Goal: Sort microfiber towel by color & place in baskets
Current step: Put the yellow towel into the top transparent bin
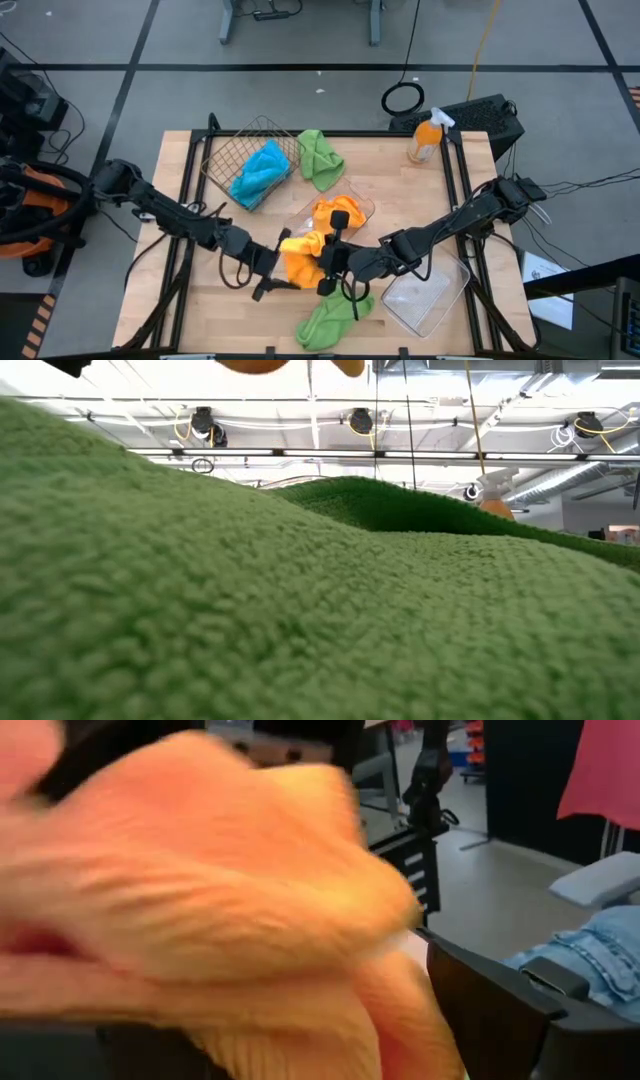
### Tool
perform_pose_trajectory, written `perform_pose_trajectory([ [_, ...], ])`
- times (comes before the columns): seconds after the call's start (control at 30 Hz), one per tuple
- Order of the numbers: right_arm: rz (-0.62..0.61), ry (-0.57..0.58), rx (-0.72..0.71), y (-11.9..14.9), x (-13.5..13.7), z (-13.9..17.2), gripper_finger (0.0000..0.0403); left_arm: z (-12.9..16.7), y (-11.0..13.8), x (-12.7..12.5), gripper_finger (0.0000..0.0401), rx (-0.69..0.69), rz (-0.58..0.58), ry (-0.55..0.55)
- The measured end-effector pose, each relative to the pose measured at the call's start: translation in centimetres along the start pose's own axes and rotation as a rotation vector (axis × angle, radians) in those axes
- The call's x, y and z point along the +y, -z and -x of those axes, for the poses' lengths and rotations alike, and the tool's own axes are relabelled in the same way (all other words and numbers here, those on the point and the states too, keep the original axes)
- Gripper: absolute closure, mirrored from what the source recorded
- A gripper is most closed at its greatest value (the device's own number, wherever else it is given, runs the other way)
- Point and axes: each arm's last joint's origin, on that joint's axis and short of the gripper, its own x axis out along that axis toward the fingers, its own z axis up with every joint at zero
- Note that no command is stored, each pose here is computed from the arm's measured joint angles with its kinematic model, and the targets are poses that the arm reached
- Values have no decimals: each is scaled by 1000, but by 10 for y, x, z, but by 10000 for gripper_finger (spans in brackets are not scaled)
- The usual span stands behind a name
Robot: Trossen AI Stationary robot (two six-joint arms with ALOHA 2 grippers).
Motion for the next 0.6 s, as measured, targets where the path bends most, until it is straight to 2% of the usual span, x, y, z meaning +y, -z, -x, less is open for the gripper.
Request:
perform_pose_trajectory([
  [0.1, 10, 58, 22, 2, -1, 0, 394, 1, -4, -2, 130, -21, -15, 2],
  [0.3, 5, 63, 31, 3, -1, 0, 367, 2, -11, -5, 130, -91, -31, -1],
  [0.47, 2, 64, 51, 5, -1, 0, 321, 5, -16, -3, 130, -108, -29, -22],
  [0.6, -25, 27, 58, 6, 0, 0, 265, 8, -17, -1, 130, -78, -28, -53],
])
